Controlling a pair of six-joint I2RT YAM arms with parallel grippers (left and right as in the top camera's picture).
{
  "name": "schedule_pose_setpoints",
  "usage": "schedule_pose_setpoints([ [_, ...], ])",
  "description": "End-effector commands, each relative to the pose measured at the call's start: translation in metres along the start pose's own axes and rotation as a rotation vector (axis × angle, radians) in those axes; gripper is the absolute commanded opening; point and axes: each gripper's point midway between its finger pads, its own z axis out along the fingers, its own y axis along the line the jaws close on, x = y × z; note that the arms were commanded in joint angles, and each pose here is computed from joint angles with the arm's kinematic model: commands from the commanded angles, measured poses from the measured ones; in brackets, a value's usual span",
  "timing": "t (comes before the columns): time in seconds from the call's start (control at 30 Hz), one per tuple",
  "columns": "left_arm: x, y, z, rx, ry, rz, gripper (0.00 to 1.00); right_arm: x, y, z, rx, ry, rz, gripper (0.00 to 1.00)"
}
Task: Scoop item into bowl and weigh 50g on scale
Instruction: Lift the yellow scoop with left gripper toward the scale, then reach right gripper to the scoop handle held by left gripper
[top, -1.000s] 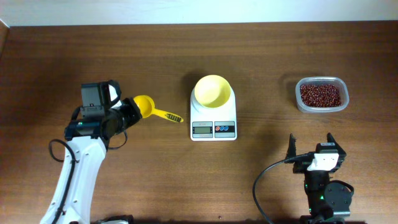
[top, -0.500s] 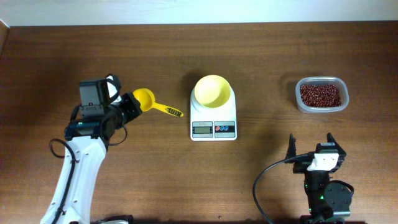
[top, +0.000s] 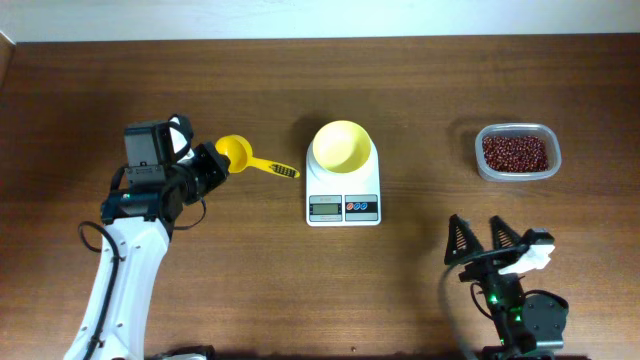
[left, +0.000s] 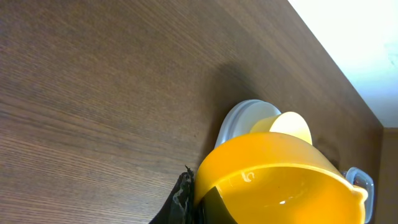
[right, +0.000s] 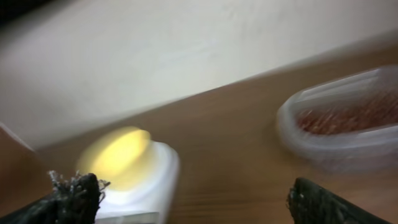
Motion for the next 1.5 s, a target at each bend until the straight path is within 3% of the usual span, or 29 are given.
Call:
schedule_pose_setpoints([
  [0.0,-0.006,-0.015,-0.008,0.051,-0.008,-0.012,0.0,0.014,0.021,-0.002,-0.101,0.117,0.606,0.99],
  [0.13,0.011,-0.019,-0.006,0.062,0.055,-0.012,0.0,0.009,0.015,-0.001,-0.073,0.077,0.607,0.99],
  [0.27,0.032,-0.042,0.0,0.089,0.102,0.056,0.0,-0.002,0.038,-0.004,-0.198,0.047,0.26,0.99],
  [0.4,0.038,-0.043,0.001,0.087,0.119,0.061,0.0,0.009,0.043,-0.006,-0.228,0.109,0.258,0.99],
  [0.53,0.052,-0.055,0.003,0.103,0.153,0.072,0.0,0.024,0.079,-0.021,-0.427,0.234,0.207,0.99],
  [0.63,0.058,-0.064,0.004,0.118,0.164,0.074,0.0,0.02,0.089,-0.026,-0.478,0.237,0.188,0.99],
  [0.8,0.062,-0.075,0.005,0.145,0.164,0.098,0.0,0.005,0.095,-0.023,-0.471,0.207,0.138,0.99],
  [0.93,0.062,-0.075,0.005,0.146,0.163,0.099,0.0,-0.003,0.1,-0.001,-0.429,0.299,0.065,0.99],
  [1.07,0.063,-0.075,0.005,0.144,0.17,0.053,0.0,0.005,0.141,0.011,-0.686,0.412,0.008,0.99],
  [1.27,0.067,-0.071,0.005,0.127,0.189,0.046,0.0,0.052,0.177,0.032,-0.824,0.553,0.047,0.99],
  [1.47,0.067,-0.071,0.005,0.125,0.187,0.047,0.0,0.052,0.19,0.04,-0.789,0.676,0.25,0.99],
])
